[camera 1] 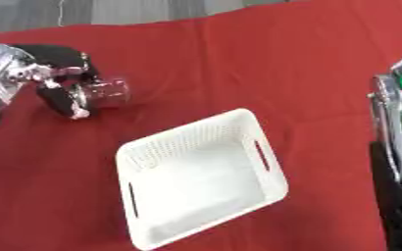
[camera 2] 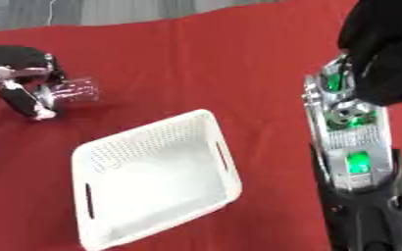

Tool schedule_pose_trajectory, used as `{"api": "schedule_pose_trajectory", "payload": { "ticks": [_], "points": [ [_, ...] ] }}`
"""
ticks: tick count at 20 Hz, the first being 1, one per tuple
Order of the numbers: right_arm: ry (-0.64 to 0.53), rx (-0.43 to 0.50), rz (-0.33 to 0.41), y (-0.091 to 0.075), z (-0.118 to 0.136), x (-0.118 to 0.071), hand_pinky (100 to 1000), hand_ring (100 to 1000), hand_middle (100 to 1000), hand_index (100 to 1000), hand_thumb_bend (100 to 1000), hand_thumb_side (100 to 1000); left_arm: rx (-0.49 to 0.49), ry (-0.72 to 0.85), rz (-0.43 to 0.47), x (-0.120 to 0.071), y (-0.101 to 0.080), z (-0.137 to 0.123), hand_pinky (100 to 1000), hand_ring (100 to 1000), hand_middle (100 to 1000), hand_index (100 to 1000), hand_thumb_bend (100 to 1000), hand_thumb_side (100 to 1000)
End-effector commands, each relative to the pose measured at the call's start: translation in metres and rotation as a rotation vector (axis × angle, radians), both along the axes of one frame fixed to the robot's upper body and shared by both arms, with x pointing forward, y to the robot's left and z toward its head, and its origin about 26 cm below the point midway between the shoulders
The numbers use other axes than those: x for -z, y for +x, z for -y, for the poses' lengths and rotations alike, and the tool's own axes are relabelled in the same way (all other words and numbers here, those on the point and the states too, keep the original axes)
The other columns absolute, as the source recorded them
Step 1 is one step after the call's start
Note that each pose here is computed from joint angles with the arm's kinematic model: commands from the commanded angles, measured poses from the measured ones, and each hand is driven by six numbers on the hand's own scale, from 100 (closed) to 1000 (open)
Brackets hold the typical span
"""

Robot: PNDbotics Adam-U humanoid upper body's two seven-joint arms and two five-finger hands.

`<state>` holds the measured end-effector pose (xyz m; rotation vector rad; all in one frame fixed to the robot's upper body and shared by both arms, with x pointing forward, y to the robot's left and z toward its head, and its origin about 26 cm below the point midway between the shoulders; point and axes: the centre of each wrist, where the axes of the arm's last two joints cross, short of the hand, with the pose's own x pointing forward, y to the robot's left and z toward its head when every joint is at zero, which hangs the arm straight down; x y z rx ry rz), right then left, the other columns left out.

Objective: Pick up objects on the table and place them in the box.

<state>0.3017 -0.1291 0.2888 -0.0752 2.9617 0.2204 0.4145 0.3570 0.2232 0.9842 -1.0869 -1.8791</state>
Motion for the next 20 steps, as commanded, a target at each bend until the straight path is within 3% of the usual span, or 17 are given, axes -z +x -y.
{"api": "schedule_pose_trajectory", "payload": {
  "ticks": [1, 8, 20],
  "points": [
    [0.017, -0.008, 0.036, -0.003, 0.002, -0.005, 576, 578, 590, 638, 100, 1000, 0.009, 0.005, 0.057, -0.014, -0.004, -0.006, 100, 100, 100, 171, 100, 378],
    [0.016, 0.001, 0.033, -0.002, 0.003, -0.005, 576, 578, 590, 638, 100, 1000, 0.045, 0.036, 0.096, -0.018, -0.006, -0.007, 100, 100, 100, 149, 100, 371],
    [-0.008, 0.032, 0.015, 0.0, 0.01, 0.001, 576, 578, 590, 638, 100, 1000, 0.108, -0.049, 0.134, -0.065, -0.021, 0.01, 100, 100, 100, 135, 100, 391]
  ]
}}
